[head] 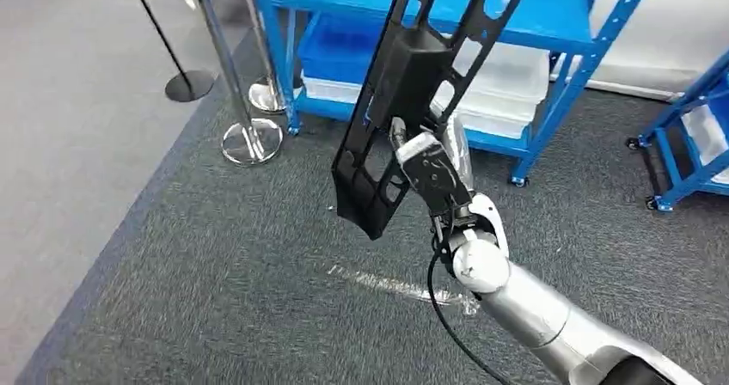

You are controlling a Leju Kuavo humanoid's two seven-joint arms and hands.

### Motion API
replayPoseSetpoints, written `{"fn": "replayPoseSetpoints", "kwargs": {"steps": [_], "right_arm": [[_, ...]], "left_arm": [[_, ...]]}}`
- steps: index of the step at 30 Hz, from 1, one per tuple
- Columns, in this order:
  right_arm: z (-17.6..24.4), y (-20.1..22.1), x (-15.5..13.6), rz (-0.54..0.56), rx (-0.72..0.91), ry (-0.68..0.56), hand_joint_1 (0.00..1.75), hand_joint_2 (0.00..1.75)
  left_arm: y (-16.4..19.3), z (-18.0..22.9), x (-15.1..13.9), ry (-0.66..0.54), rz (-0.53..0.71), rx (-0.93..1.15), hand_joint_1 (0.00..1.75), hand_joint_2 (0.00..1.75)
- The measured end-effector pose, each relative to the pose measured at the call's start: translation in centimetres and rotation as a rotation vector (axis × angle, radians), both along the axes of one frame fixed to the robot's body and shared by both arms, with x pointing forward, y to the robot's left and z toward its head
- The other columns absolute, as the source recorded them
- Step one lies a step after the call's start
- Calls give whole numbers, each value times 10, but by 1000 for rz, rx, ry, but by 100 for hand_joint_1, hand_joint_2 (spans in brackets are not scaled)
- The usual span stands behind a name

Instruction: Take the parts from the cabinet and place them on the table.

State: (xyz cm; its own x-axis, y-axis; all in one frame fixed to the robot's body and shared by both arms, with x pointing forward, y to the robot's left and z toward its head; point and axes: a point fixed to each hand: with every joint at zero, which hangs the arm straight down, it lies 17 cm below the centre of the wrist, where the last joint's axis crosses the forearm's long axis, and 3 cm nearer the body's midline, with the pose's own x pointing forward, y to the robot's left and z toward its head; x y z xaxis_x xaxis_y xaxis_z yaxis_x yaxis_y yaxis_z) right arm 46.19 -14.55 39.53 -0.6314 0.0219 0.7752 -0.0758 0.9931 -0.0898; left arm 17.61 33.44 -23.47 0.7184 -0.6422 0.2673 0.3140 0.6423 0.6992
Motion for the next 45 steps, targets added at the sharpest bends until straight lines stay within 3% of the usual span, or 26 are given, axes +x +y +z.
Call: {"fn": "replayPoseSetpoints", "kwargs": {"steps": [5, 10, 17, 23, 37, 45], "right_arm": [[-37, -5, 0, -69, -81, 52, 175, 175], [-58, -4, -2, -70, -100, 89, 175, 175], [-66, -2, -20, -114, -148, 46, 175, 175], [-48, 3, -33, -131, -125, -15, 175, 175], [-39, 7, -35, -107, -110, -14, 175, 175], [2, 11, -35, -119, -163, -100, 175, 175]], "left_arm": [[7, 0, -5, -2, 68, -7, 0, 175], [13, -1, -10, -7, 114, -13, 0, 175], [8, 0, -8, -26, 132, -30, 0, 175], [7, 1, -6, -23, 152, -33, 0, 175], [1, -3, -11, -2, 165, -56, 0, 175], [-3, -4, -12, -2, 161, -65, 0, 175]]}}
